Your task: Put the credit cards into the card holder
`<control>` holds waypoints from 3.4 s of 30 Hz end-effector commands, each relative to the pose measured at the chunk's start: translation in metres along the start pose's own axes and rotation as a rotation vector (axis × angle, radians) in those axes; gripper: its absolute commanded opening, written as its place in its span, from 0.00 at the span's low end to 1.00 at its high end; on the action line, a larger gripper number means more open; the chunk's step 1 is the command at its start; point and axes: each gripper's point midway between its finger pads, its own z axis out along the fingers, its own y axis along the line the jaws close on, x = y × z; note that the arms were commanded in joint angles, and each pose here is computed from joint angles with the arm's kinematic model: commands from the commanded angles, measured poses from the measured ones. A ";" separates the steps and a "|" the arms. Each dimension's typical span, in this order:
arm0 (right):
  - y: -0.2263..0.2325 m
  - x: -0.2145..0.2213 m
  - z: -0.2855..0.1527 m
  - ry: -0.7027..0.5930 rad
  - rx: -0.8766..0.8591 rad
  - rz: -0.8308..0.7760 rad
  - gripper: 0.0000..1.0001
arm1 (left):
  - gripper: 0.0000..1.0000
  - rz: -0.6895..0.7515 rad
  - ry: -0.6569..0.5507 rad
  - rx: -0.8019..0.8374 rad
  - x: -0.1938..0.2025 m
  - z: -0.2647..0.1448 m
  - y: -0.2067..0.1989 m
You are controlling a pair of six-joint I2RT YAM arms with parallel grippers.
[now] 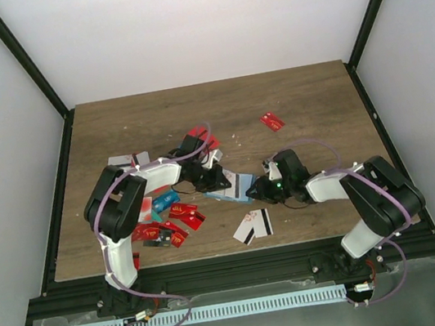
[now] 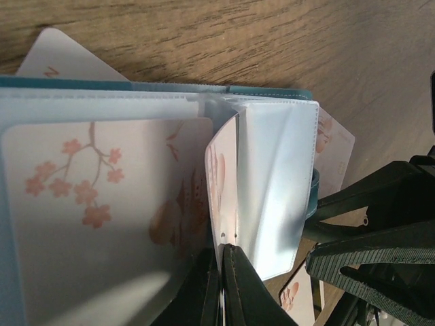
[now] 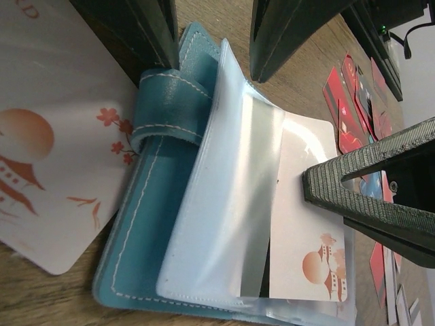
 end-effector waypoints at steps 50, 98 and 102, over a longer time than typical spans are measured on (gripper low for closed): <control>-0.011 -0.043 0.002 -0.020 0.239 -0.142 0.26 | 0.05 -0.033 0.073 -0.051 0.022 0.036 0.010; 0.033 -0.010 -0.022 0.010 0.008 -0.140 0.28 | 0.97 0.142 -0.095 -0.384 0.007 -0.042 -0.007; 0.033 -0.009 -0.020 0.014 0.008 -0.138 0.28 | 1.00 0.144 -0.075 -0.343 0.010 -0.036 -0.011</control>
